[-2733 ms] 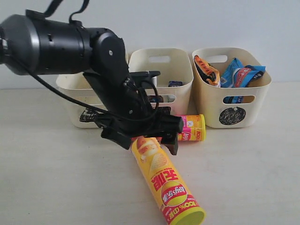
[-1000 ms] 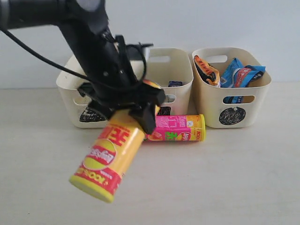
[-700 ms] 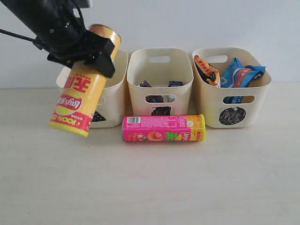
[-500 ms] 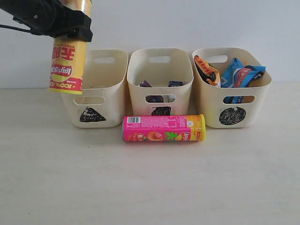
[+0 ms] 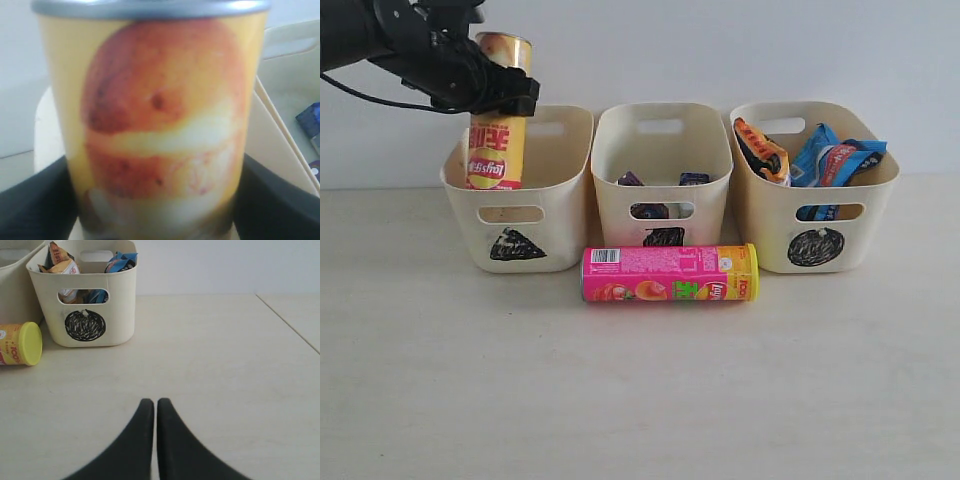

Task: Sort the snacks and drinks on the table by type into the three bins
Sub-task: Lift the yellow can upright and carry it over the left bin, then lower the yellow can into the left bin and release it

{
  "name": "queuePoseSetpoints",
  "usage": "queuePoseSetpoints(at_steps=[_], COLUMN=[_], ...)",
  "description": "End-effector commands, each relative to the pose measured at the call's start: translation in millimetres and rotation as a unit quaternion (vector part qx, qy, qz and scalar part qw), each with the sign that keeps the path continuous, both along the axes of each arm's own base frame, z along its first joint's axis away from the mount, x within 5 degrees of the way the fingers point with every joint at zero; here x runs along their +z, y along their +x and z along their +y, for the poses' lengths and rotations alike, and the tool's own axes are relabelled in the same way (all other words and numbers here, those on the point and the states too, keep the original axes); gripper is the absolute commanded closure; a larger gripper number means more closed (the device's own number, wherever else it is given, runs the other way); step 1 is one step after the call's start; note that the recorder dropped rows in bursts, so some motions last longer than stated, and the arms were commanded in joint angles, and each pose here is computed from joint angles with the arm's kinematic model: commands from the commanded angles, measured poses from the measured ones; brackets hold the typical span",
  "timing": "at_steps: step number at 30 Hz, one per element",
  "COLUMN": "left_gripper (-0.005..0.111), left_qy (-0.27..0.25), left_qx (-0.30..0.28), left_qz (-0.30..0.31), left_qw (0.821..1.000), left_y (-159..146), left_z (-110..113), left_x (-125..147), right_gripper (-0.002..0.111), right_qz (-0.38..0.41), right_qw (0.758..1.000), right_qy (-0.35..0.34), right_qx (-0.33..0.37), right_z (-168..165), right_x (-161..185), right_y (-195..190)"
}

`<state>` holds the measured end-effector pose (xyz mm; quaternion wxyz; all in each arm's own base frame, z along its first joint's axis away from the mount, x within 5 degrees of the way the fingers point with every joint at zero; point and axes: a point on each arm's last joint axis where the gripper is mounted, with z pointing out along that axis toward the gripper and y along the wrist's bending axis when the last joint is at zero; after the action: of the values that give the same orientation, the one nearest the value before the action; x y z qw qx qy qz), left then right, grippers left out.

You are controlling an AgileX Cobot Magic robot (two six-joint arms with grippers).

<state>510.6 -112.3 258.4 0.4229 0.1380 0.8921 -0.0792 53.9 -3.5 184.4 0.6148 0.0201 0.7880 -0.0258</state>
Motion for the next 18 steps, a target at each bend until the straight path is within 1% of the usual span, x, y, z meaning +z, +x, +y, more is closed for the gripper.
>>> queuePoseSetpoints(at_steps=[1,2,3,4,5,8,10,11,12,13,14,15,17,18], left_gripper=[0.033,0.022,0.007,0.004,0.002,0.003,0.005,0.008,0.013,0.021,0.032,0.047,0.085,0.102], left_qy=[-0.003,-0.004,-0.004,-0.005,-0.006,-0.005,0.008,0.022,0.035,0.053,0.072,0.092,0.119,0.126], left_qx=[-0.001,0.0,0.0,-0.001,-0.001,-0.003,-0.009,-0.015,-0.022,-0.032,-0.045,-0.059,-0.092,-0.101], left_qz=[0.001,-0.001,-0.003,-0.006,-0.011,-0.022,-0.022,-0.018,-0.013,-0.003,0.009,0.02,0.051,0.067], left_qw=[1.0,1.0,1.0,1.0,1.0,1.0,1.0,0.999,0.999,0.998,0.996,0.994,0.987,0.985], left_y=[0.3,0.6,0.0,-1.2,-2.6,-10.2,-17.9,-23.0,-27.7,-33.6,-40.1,-46.2,-59.0,-63.5], left_z=[0.4,0.4,0.6,0.8,1.0,2.5,4.7,6.3,7.6,9.4,11.1,12.7,14.3,15.0], left_x=[2.0,2.3,4.6,8.5,13.6,33.5,47.3,54.0,59.2,64.6,69.5,73.8,79.6,80.2], right_gripper=[0.109,0.109,0.109,0.109,0.109,0.109,0.109,0.109,0.109,0.109,0.109,0.109,0.109,0.109], right_qz=[-0.005,-0.005,-0.005,-0.005,-0.005,-0.005,-0.003,-0.003,-0.003,-0.003,-0.003,-0.003,-0.003,-0.003], right_qw=[1.0,1.0,1.0,1.0,1.0,1.0,1.0,1.0,1.0,1.0,1.0,1.0,1.0,1.0], right_qy=[0.0,0.0,0.0,0.0,0.0,0.0,0.0,0.0,0.0,0.0,0.0,0.0,0.0,0.0], right_qx=[0.0,0.0,0.0,0.0,0.0,0.0,0.0,0.0,0.0,0.0,0.0,0.0,0.0,0.0], right_z=[0.1,0.1,0.1,0.1,0.1,0.1,0.1,0.1,0.1,0.1,0.1,0.1,0.1,0.1], right_x=[-0.4,-0.4,-0.4,-0.4,-0.4,-0.4,-0.7,-0.7,-0.7,-0.7,-0.7,-0.7,-0.7,-0.7], right_y=[-0.1,-0.1,-0.1,-0.1,-0.1,-0.1,-0.2,-0.2,-0.2,-0.2,-0.2,-0.2,-0.2,-0.2])
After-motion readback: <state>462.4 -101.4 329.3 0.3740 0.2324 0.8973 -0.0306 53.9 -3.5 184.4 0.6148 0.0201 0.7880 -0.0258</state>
